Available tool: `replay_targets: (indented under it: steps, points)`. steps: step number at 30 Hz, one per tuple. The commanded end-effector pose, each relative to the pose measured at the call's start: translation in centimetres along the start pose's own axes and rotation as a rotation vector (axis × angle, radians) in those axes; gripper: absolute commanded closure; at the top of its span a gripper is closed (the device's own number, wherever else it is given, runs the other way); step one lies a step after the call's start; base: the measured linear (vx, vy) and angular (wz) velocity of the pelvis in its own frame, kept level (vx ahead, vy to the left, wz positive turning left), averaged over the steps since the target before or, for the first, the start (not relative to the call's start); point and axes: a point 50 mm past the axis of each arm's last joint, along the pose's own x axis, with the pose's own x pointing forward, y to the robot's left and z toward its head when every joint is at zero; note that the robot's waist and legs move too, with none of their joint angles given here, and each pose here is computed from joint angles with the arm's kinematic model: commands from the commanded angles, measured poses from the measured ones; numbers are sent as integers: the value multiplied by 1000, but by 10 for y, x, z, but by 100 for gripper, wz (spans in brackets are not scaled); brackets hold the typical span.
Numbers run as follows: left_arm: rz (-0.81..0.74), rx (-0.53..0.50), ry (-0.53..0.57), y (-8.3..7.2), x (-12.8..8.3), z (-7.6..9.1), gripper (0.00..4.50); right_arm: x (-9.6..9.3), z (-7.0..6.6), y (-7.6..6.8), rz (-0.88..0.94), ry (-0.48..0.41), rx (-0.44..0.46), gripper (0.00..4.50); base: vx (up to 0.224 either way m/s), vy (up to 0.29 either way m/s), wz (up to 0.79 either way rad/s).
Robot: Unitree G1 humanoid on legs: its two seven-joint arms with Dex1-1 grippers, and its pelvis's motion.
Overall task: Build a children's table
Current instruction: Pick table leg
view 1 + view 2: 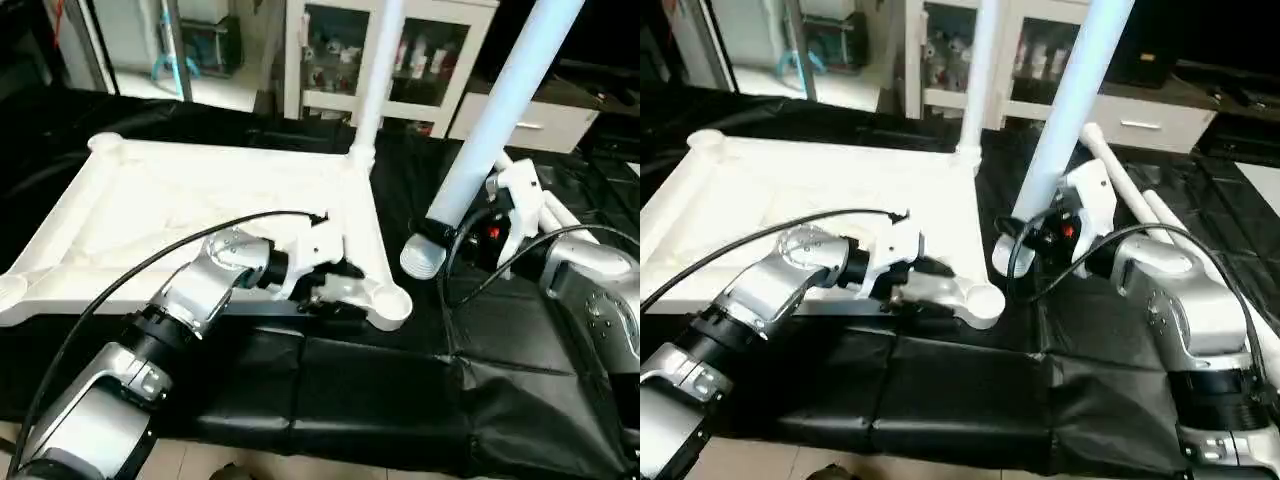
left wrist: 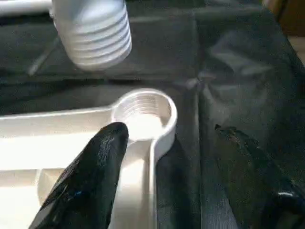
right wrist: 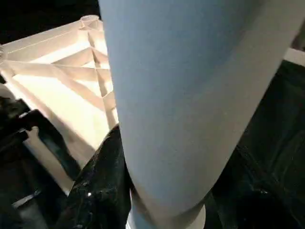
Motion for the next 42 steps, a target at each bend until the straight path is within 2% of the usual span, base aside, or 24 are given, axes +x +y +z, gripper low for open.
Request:
replay_targets:
  steps: [1, 5, 10, 12, 20, 23, 30, 32, 34, 38, 40, 42]
  points:
    - [-21, 35, 28, 1, 2, 1, 158, -3, 5, 3, 22, -8, -9, 266, 0, 0, 0]
    - [-47, 41, 92, 1, 5, -9, 183, -3, 1, 9, 56, 10, 5, 266, 0, 0, 0]
    - [-3, 73, 141, 8, 9, -18, 221, -1, -1, 12, 66, 17, 8, 266, 0, 0, 0]
    - [-2, 75, 146, 8, 9, -19, 252, -1, -1, 13, 72, 18, 7, 266, 0, 0, 0]
    - [9, 63, 158, 13, 11, -20, 316, -3, 1, 13, 77, 24, -5, 266, 0, 0, 0]
    - [3, 68, 209, 13, 11, -26, 345, -2, 0, 13, 78, 23, -4, 266, 0, 0, 0]
    - [-25, 78, 267, 8, 10, -36, 398, 0, -2, 15, 77, 20, 11, 266, 0, 0, 0]
    - [-54, 81, 316, -1, 14, -48, 407, 2, -4, 14, 50, 12, 20, 266, 0, 0, 0]
    - [-59, 80, 325, -3, 15, -50, 425, 3, -4, 13, 38, 7, 22, 266, 0, 0, 0]
    - [-2, -7, 349, -11, 18, -67, 447, 15, -4, 10, -61, -34, 63, 266, 0, 0, 0]
    - [41, -77, 354, -14, 11, -74, 450, 21, -7, 14, -61, -37, 79, 266, 0, 0, 0]
    - [59, -90, 376, -15, 3, -78, 450, 23, -8, 17, -45, -36, 83, 266, 0, 0, 0]
